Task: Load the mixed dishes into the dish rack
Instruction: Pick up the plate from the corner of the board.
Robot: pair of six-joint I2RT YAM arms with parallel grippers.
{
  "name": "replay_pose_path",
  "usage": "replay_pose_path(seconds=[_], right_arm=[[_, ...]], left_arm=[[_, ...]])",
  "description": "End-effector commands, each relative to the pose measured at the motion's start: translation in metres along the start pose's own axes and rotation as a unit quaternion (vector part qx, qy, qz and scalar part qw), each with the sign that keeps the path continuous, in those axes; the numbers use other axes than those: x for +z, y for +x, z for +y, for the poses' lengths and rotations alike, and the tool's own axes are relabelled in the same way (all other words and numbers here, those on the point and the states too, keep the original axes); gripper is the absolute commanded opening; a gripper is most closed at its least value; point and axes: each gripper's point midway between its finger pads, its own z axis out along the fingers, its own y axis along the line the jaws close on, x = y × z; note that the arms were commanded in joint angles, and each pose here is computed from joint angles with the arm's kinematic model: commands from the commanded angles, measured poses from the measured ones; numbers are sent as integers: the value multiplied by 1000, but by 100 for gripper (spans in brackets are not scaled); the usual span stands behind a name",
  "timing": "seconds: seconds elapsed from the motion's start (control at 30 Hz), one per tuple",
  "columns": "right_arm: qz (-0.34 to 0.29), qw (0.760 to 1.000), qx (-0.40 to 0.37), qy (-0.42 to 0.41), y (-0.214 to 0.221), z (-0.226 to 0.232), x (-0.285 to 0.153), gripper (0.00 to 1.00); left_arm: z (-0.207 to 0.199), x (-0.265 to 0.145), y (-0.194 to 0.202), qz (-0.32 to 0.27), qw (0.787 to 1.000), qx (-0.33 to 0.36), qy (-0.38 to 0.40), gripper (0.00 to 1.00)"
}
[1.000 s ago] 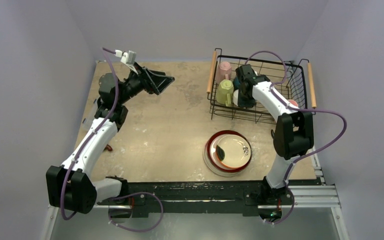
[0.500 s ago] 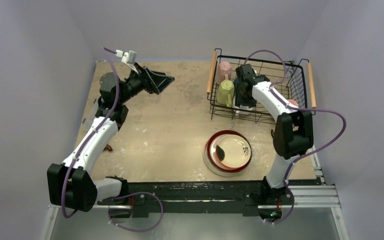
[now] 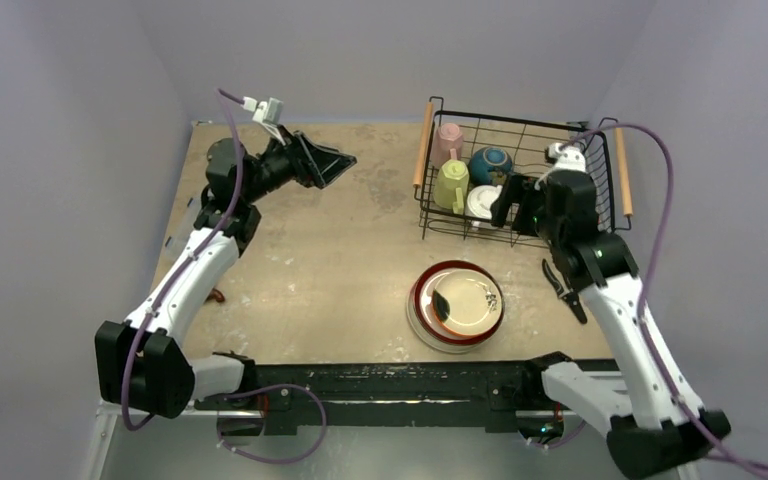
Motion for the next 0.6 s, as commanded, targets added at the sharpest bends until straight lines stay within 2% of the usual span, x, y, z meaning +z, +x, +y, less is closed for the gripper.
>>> replay_pose_path(seconds=[0.0,0.1,0.27,0.43,0.57], right_arm=[[-33,995,56,-80,22,15,-30,78],[-39,985,126,-111,48,16,-43,78],[11,964,204,-170,105,29,-40,76],[32,958,235,-160,134,21,-36,76],[43,958,242,-151,148,15,-40,76]], left_arm=[[-33,11,3,25,998,40,31,73],[-58,17,22,52,996,53,54,73],[-104,21,59,95,987,89,90,73],[-123,23,108,156,973,149,85,73],[-132,27,158,237,951,179,83,72]])
